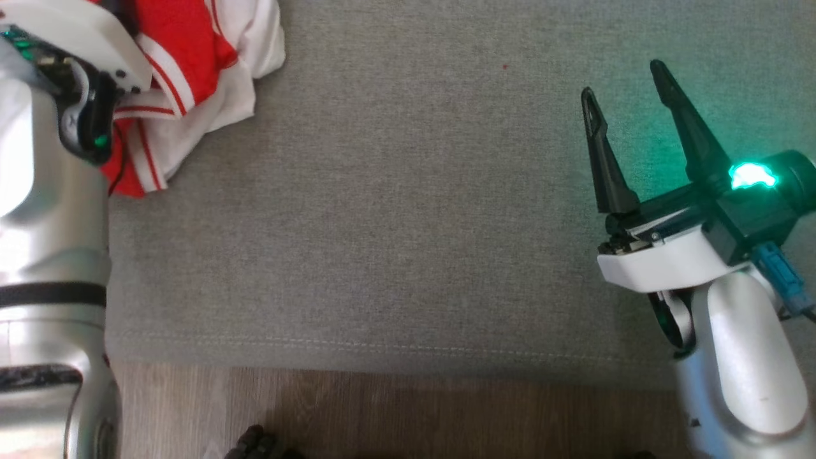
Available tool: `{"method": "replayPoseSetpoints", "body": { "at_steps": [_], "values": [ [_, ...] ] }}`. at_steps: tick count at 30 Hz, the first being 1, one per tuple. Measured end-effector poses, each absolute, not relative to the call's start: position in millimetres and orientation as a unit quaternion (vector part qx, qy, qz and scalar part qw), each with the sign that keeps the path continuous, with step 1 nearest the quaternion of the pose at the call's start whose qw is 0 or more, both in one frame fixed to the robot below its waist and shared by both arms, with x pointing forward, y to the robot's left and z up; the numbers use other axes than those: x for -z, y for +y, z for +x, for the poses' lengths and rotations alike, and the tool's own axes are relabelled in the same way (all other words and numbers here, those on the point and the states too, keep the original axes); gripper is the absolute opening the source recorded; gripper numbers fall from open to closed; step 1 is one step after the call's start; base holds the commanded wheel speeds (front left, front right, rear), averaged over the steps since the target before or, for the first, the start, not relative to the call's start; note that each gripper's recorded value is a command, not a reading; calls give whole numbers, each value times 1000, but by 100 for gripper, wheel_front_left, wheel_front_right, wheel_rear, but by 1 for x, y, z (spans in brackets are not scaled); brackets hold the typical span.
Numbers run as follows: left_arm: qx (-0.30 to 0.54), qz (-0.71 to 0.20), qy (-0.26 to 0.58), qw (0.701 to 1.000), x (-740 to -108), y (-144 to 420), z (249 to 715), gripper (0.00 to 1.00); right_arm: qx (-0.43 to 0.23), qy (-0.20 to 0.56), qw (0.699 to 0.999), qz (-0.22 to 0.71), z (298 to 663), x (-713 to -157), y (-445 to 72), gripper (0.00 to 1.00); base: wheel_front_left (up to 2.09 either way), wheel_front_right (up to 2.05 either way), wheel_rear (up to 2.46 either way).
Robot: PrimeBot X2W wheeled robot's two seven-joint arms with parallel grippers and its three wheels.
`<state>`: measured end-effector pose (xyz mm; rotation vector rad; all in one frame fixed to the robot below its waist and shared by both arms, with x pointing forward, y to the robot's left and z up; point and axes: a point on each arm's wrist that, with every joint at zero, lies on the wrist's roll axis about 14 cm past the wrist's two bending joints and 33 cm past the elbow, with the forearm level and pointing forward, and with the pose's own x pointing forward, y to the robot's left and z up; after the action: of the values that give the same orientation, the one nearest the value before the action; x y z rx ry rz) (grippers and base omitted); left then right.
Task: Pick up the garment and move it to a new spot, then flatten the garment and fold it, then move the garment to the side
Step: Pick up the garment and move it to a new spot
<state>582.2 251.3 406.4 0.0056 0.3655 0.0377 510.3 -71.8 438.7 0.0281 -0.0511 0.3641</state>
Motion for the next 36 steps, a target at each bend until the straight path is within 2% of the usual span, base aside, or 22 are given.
{"method": "replayPoseSetpoints", "body": {
  "at_steps": [1, 2, 3, 8, 12, 18, 26, 30, 36],
  "values": [
    [-17, 3, 187, 982, -403, 249, 584, 100, -179, -26, 983, 13, 512, -438, -73, 100, 0, 0, 0],
    [-14, 4, 193, 981, -399, 247, 586, 69, -178, -26, 984, 13, 512, -438, -74, 100, 0, 0, 0],
    [-12, 4, 198, 980, -396, 245, 589, 0, -176, -24, 984, 12, 512, -436, -76, 100, 0, 0, 0],
    [-20, 2, 177, 984, -403, 248, 591, 0, -175, -28, 984, 10, 512, -441, -77, 100, 0, 0, 0],
    [-27, 3, 124, 992, -431, 251, 592, 0, -176, -37, 984, 9, 508, -454, -77, 100, 0, 0, 0],
    [-56, -28, 3, 998, -506, 264, 594, 0, -174, -59, 983, 21, 500, -481, -78, 100, 0, 0, 0],
    [-40, -56, -125, 990, -600, 252, 567, 0, -176, -77, 981, 32, 475, -512, -78, 100, 0, 0, 0],
    [-12, -92, -174, 980, -633, 224, 544, 0, -170, -93, 980, 37, 461, -531, -84, 100, 0, 0, 0],
    [76, -121, -212, 967, -672, 155, 525, 0, -154, -118, 980, 41, 446, -556, -98, 100, 0, 0, 0]
  ]
}}
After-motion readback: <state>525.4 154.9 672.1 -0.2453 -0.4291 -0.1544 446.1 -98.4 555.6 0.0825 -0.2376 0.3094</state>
